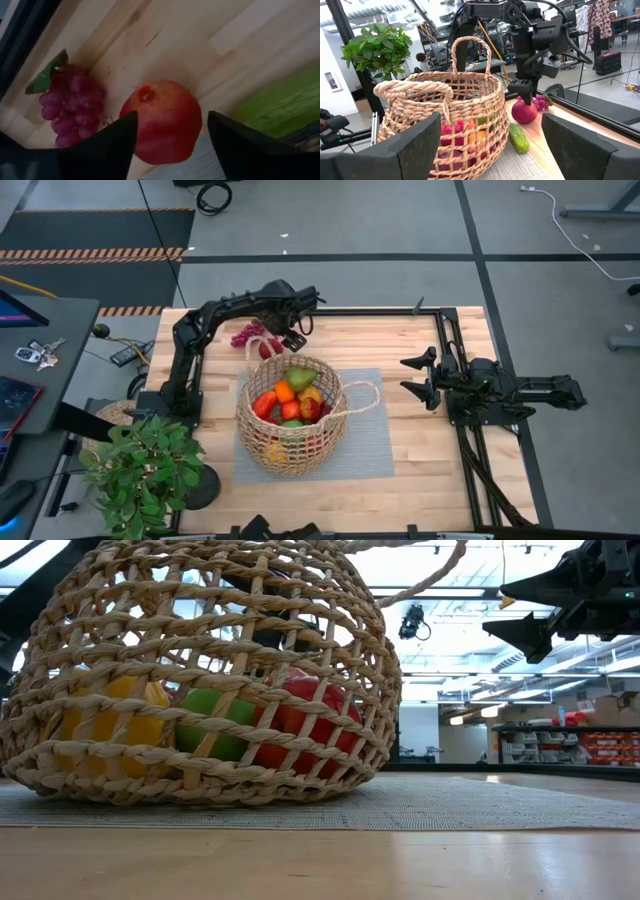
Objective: Build produce basket
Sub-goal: Put the red pomegranate into the brown woven basket
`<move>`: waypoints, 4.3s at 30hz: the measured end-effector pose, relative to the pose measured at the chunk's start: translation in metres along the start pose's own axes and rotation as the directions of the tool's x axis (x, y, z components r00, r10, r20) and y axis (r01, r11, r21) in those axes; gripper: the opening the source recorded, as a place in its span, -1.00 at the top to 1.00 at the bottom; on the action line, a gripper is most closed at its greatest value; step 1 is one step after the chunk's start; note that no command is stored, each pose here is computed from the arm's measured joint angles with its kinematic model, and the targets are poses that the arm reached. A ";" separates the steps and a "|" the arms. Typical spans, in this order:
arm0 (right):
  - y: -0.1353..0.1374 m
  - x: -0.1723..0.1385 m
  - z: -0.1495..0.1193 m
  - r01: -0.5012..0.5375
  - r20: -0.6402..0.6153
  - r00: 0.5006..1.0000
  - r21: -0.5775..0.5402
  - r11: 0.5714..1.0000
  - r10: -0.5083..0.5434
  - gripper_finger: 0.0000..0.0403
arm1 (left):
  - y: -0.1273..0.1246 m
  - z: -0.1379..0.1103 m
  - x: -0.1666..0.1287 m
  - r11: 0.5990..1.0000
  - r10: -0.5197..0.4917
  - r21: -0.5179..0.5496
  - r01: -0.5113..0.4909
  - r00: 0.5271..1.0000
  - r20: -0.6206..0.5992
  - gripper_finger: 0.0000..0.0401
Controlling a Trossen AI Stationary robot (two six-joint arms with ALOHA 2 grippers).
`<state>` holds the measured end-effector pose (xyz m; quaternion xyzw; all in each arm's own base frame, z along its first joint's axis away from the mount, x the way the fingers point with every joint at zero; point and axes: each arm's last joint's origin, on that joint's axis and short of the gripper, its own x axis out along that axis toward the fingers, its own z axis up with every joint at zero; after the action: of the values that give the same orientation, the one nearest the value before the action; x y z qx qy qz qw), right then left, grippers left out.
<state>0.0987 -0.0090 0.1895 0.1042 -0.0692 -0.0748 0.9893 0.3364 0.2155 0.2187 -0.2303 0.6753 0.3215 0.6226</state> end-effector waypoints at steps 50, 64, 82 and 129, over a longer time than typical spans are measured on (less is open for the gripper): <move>0.000 0.000 0.000 0.000 0.000 1.000 0.000 1.000 0.000 -0.73 | 0.009 -0.015 -0.054 0.978 0.184 0.078 -0.192 0.977 0.106 -0.77; 0.000 0.000 0.000 0.000 0.000 1.000 0.000 1.000 0.000 -0.73 | 0.038 -0.014 -0.057 0.944 0.128 0.295 -0.146 0.989 0.080 -0.77; 0.000 0.000 0.000 0.000 0.000 1.000 0.000 1.000 0.000 -0.73 | 0.060 -0.088 -0.025 0.957 -0.002 0.280 -0.076 0.963 0.270 -0.77; 0.000 0.000 0.000 0.000 0.000 1.000 0.000 1.000 0.000 -0.73 | 0.036 -0.091 0.050 0.965 -0.236 0.207 0.163 0.885 0.400 -0.73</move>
<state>0.0987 -0.0090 0.1895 0.1042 -0.0692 -0.0748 0.9893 0.2413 0.1791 0.1765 -0.1706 0.5220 0.2397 0.8006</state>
